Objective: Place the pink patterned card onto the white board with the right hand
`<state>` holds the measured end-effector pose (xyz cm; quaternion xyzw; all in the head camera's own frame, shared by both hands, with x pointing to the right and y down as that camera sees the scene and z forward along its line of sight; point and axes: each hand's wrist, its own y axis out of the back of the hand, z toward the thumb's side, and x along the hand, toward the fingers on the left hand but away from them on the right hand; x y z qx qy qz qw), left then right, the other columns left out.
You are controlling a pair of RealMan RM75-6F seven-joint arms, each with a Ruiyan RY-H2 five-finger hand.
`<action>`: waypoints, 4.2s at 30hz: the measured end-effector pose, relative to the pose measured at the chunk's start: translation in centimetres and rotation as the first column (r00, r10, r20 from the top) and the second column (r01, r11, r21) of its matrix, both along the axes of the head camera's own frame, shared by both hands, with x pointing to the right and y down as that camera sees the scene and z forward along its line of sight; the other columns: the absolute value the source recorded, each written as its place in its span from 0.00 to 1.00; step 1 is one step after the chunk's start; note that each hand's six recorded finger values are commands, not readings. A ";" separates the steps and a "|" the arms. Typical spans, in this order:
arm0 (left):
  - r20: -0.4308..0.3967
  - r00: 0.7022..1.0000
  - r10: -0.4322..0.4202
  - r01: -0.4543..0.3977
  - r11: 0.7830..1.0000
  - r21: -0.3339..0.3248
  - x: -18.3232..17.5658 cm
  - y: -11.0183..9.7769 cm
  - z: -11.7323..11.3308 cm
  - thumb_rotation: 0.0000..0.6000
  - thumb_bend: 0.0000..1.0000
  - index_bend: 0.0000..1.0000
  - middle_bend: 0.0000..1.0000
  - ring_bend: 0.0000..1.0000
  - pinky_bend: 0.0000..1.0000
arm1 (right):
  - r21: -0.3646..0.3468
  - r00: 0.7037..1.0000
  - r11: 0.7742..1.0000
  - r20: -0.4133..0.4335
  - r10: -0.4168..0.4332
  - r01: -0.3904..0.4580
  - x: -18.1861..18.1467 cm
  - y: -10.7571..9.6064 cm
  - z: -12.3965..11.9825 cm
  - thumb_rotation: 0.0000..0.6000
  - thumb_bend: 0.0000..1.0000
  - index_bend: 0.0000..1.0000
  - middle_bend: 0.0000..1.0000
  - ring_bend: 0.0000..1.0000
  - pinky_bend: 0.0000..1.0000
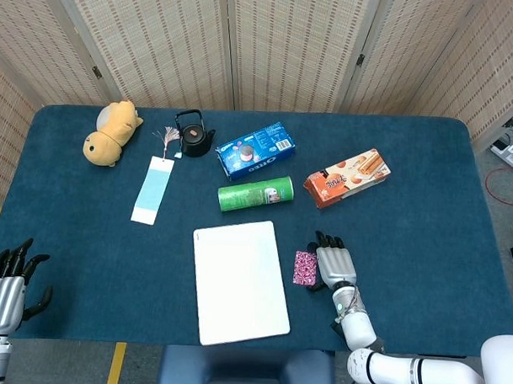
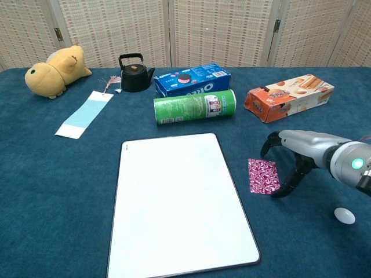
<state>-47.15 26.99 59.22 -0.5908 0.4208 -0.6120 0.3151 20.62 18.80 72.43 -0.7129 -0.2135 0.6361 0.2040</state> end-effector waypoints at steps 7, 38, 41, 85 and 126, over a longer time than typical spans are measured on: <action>0.003 1.000 -0.003 0.003 1.000 0.002 -0.2 0.0 -0.1 1.00 0.44 0.27 0.06 0.10 0.00 | -0.011 1.000 1.000 0.001 -0.006 0.006 -0.3 0.0 0.2 0.91 0.11 0.21 0.03 0.04 0.00; 0.005 1.000 -0.013 0.013 1.000 0.000 -0.6 0.3 0.0 1.00 0.44 0.27 0.06 0.10 0.00 | -0.009 1.000 1.000 -0.011 -0.004 0.003 -0.6 0.2 0.3 0.91 0.11 0.27 0.06 0.00 0.00; 0.005 1.000 -0.012 0.012 1.000 -0.002 -0.6 0.3 0.1 1.00 0.44 0.27 0.06 0.10 0.00 | -0.007 1.000 1.000 -0.010 -0.003 0.003 -0.6 0.2 0.2 0.91 0.12 0.29 0.07 0.00 0.00; 0.017 1.000 -0.024 0.024 1.000 0.010 -0.9 0.5 -0.7 1.00 0.44 0.27 0.06 0.10 0.00 | 0.038 0.985 0.993 0.129 -0.113 0.108 -5.6 -2.8 -4.6 0.91 0.15 0.31 0.09 0.00 0.00; 0.016 1.000 0.013 -0.013 1.000 0.002 0.7 -0.2 -0.5 1.00 0.44 0.27 0.06 0.10 0.00 | 0.249 0.908 0.907 0.168 -0.385 0.339 -2.2 0.6 -8.3 0.91 0.16 0.42 0.17 0.07 0.03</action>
